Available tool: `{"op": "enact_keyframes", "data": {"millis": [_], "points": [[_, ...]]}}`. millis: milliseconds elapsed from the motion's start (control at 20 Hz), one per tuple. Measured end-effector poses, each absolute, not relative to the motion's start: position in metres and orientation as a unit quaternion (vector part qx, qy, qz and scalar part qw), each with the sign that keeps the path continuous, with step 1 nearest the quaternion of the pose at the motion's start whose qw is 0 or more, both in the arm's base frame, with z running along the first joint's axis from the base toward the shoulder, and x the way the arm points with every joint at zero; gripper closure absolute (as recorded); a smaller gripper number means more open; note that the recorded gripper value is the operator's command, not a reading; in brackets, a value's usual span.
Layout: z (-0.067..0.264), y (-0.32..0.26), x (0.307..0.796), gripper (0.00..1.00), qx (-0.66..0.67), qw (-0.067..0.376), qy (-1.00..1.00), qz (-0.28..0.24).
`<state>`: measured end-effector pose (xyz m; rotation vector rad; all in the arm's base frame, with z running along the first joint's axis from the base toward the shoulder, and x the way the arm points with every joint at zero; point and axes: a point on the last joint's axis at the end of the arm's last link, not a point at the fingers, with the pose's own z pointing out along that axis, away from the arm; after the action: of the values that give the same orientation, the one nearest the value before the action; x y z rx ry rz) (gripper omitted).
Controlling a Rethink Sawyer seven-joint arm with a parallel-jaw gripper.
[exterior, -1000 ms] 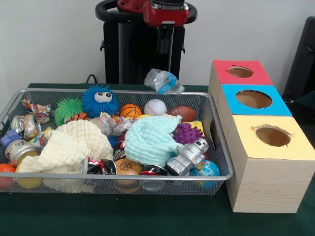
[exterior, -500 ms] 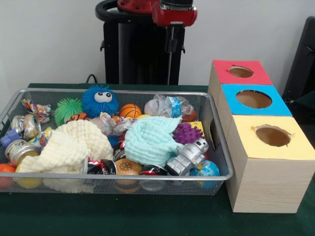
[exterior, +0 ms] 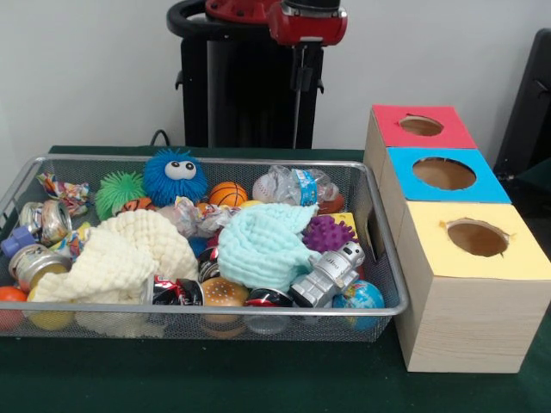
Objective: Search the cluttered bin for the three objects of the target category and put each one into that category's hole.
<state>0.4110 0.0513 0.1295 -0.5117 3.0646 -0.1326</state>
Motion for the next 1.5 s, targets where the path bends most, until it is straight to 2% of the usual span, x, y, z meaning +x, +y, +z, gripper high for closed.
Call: {"op": "enact_keyframes", "data": {"millis": [550, 600, 1500], "points": [[0.130, 0.038, 0.415, 1.00, -0.136, 0.016, 0.990, -0.040], [0.131, 0.034, 0.416, 0.00, -0.130, 0.016, 0.991, -0.039], [0.130, 0.028, 0.420, 0.00, -0.117, 0.023, 0.992, -0.038]]}}
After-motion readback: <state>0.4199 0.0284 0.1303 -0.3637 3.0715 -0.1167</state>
